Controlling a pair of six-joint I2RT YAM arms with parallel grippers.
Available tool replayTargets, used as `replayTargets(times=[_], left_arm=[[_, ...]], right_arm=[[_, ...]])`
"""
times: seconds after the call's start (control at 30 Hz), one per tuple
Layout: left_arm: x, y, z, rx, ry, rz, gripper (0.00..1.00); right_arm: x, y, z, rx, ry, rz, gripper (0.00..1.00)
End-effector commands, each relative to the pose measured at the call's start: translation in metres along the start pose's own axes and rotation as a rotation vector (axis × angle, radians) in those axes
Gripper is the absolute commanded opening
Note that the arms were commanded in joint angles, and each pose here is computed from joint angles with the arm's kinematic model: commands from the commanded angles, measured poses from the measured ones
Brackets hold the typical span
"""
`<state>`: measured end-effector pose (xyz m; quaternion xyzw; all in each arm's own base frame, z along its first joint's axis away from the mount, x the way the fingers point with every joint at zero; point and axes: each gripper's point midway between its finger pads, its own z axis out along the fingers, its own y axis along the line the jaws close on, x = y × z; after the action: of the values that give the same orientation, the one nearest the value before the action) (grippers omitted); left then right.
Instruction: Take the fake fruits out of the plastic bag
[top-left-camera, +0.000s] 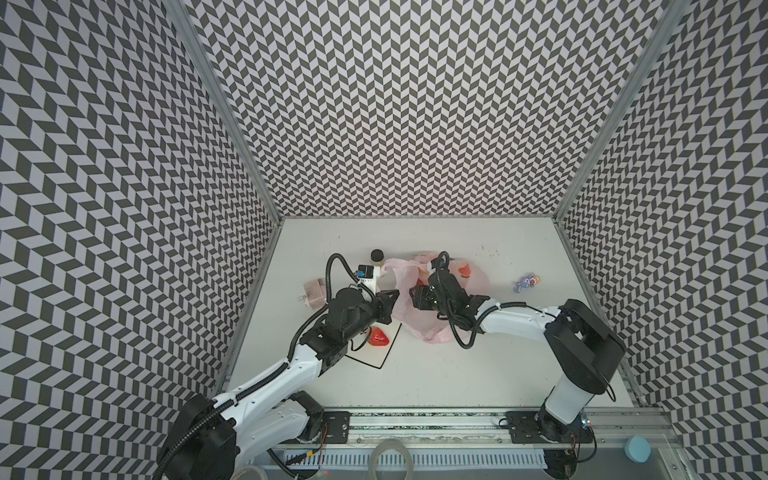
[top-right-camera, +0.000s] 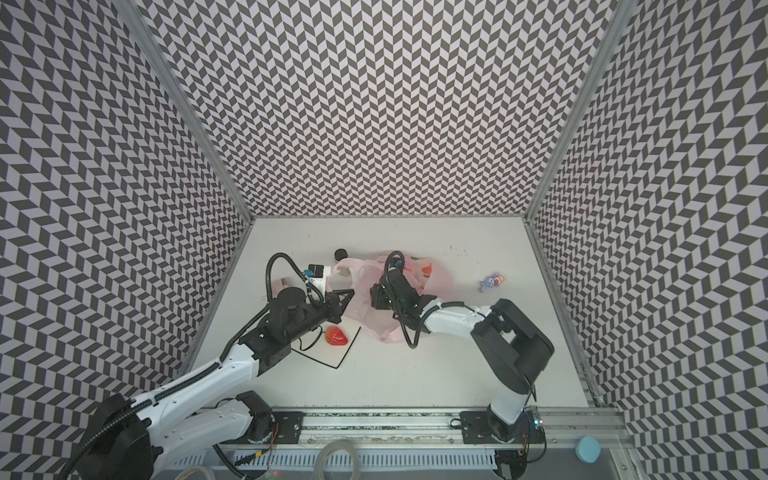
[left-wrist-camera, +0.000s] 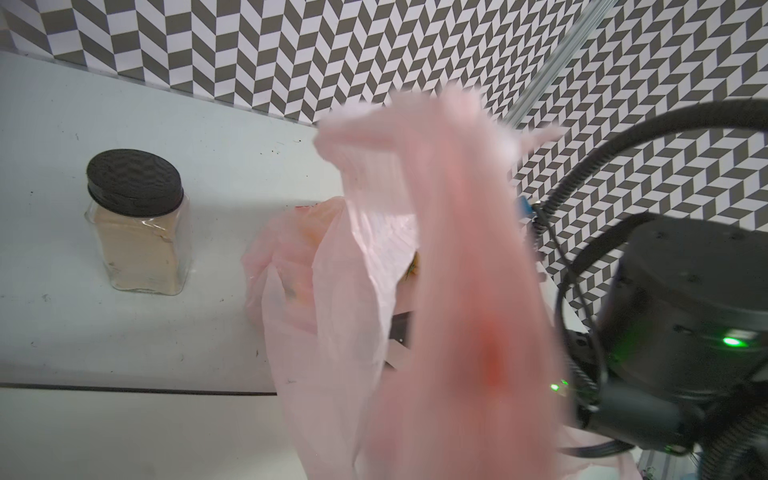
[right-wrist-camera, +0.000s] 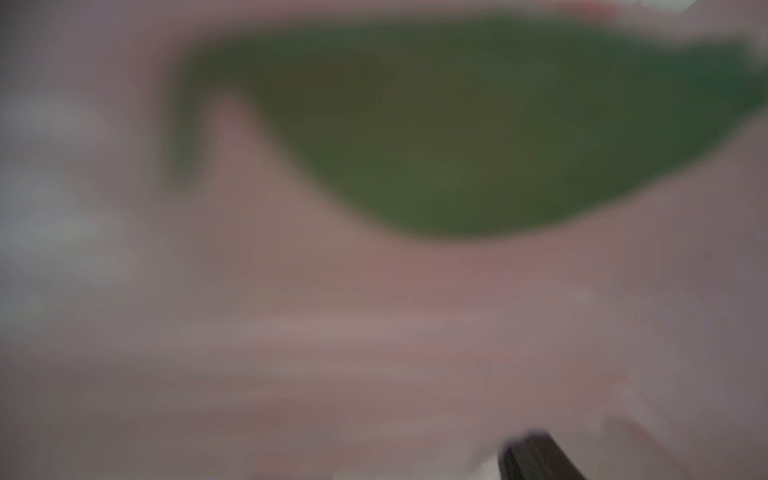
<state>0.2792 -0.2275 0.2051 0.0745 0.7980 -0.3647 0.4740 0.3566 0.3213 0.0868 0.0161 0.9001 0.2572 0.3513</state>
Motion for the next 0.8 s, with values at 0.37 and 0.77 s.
replayTargets(times=[0.37, 0.77], left_arm=[[-0.035, -0.022, -0.01, 0.031, -0.11, -0.016, 0.0], [-0.07, -0.039, -0.022, 0.093, -0.259, -0.047, 0.0]], right_arm=[[-0.026, 0.008, 0.04, 0.02, -0.096, 0.016, 0.81], [-0.031, -0.022, -0.028, 0.042, -0.232, -0.051, 0.73]])
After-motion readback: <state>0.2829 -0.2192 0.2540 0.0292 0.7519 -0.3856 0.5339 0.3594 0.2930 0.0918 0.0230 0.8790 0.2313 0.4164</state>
